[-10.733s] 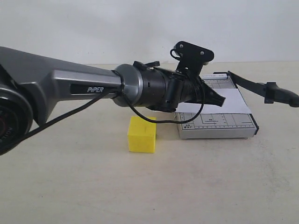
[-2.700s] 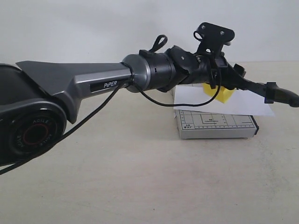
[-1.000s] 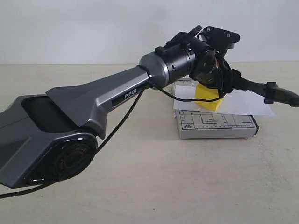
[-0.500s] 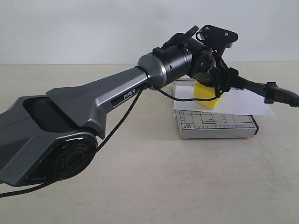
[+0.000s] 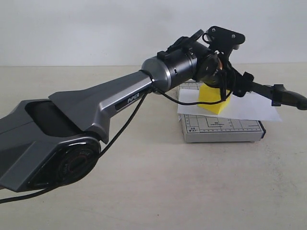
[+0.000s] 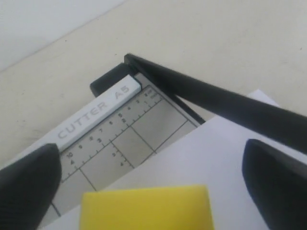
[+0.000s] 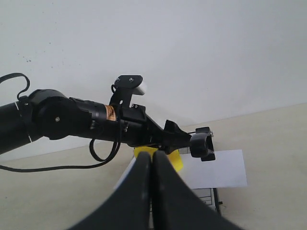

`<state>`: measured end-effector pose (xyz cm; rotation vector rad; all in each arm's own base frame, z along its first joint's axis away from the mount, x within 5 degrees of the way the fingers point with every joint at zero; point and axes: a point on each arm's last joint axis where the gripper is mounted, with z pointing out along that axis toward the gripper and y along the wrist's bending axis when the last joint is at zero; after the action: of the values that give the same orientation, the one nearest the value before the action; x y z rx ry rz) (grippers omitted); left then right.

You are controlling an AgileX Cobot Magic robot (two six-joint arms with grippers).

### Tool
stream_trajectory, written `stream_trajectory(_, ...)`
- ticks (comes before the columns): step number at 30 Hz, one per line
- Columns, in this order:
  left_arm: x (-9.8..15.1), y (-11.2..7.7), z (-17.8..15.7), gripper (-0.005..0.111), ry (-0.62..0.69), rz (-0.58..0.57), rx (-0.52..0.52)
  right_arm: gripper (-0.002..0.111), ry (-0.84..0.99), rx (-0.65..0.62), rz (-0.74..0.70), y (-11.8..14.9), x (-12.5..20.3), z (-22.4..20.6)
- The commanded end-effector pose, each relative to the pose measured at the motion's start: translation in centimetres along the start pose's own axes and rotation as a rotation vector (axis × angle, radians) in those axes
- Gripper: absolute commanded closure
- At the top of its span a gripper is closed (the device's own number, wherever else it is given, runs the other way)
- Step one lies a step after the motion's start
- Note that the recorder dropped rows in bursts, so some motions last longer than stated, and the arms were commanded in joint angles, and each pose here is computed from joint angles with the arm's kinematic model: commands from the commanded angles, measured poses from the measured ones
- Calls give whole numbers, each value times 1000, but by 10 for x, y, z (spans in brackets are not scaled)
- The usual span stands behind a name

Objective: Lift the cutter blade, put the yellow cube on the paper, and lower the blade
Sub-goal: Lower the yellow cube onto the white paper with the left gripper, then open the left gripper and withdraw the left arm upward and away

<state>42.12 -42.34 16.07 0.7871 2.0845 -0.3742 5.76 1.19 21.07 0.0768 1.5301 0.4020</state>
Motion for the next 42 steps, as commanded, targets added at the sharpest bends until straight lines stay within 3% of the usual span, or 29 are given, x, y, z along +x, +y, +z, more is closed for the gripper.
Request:
stream_trajectory(1,-11,-1,-3,-3,-97,-1,18,109,-6,-3,-1,0,-1,-1)
stream_trajectory(10,-33,3,-38,-2,3,-53,-8,109,-6,-3,-1,0,-1,-1)
stream_trajectory(13,-39,5,-52,8,57,-85,-24,109,-6,-3,-1,0,-1,-1)
stream_trajectory(15,-41,6,-59,31,87,-86,-32,109,-6,-3,-1,0,-1,-1)
stream_trajectory(19,-45,3,-68,96,112,-29,-11,109,-6,-3,-1,0,-1,-1)
stream_trajectory(20,-45,3,-68,101,113,-7,-3,109,-6,-3,-1,0,-1,-1)
stream_trajectory(29,-62,-11,-89,102,60,-21,41,109,-22,0,-1,0,-2,-1)
stream_trajectory(35,-95,-33,-136,102,-46,49,39,109,-18,-1,-1,0,-2,-1)
stream_trajectory(42,-106,-59,-186,102,-49,127,92,109,-6,-3,-15,0,-1,-1)
